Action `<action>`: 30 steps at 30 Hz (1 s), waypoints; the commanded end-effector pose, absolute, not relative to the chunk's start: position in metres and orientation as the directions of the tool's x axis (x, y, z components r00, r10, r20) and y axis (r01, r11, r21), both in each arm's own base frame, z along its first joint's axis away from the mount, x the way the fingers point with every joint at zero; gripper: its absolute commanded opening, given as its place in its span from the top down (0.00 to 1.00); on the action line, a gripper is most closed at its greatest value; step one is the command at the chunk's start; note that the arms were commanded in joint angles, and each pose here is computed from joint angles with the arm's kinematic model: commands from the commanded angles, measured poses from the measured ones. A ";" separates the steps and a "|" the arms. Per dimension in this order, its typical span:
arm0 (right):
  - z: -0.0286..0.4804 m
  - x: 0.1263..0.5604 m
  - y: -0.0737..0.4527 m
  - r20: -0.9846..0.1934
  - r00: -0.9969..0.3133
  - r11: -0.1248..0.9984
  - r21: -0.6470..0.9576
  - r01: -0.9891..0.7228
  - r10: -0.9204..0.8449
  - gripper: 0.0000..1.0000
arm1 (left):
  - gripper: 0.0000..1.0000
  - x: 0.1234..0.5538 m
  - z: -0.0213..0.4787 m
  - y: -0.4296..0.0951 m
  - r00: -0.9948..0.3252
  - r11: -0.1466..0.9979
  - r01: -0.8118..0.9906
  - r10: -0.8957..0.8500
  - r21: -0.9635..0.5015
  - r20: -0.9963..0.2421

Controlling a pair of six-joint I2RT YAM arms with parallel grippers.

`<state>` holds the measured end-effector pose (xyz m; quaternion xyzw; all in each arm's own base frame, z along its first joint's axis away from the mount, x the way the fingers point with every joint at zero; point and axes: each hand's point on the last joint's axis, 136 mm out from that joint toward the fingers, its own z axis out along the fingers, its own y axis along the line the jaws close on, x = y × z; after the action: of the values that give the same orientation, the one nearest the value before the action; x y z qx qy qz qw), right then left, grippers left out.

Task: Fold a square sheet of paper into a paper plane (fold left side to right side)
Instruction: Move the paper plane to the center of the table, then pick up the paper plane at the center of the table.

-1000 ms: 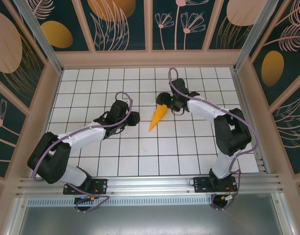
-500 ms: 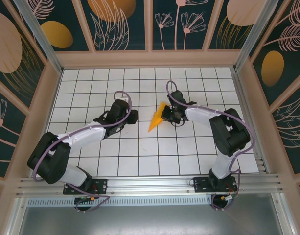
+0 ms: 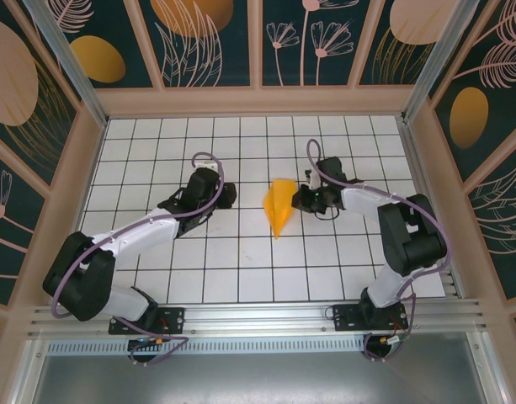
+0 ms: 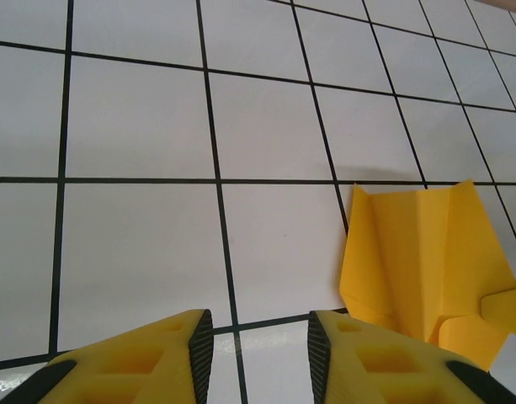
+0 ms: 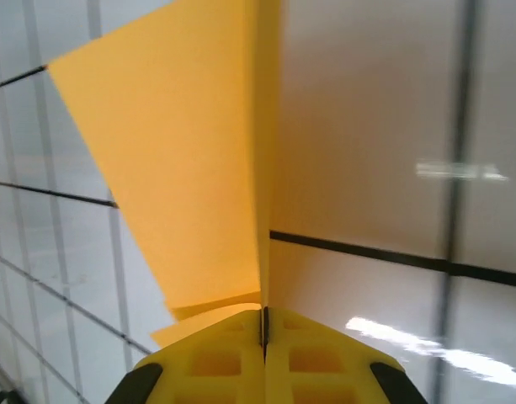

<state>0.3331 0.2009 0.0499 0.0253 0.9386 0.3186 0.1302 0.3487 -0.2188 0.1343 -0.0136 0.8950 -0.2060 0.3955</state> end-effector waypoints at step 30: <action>0.040 0.306 0.230 -0.231 -0.972 0.981 0.192 -0.005 0.040 0.62 | 0.22 0.358 0.180 -0.209 -0.561 0.907 0.145 -0.254 -0.395 -0.788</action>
<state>0.3020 0.2270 0.0406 0.0092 0.9868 0.1109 0.1180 0.3581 -0.2137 0.1690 -0.0256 0.8669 -0.2121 0.4503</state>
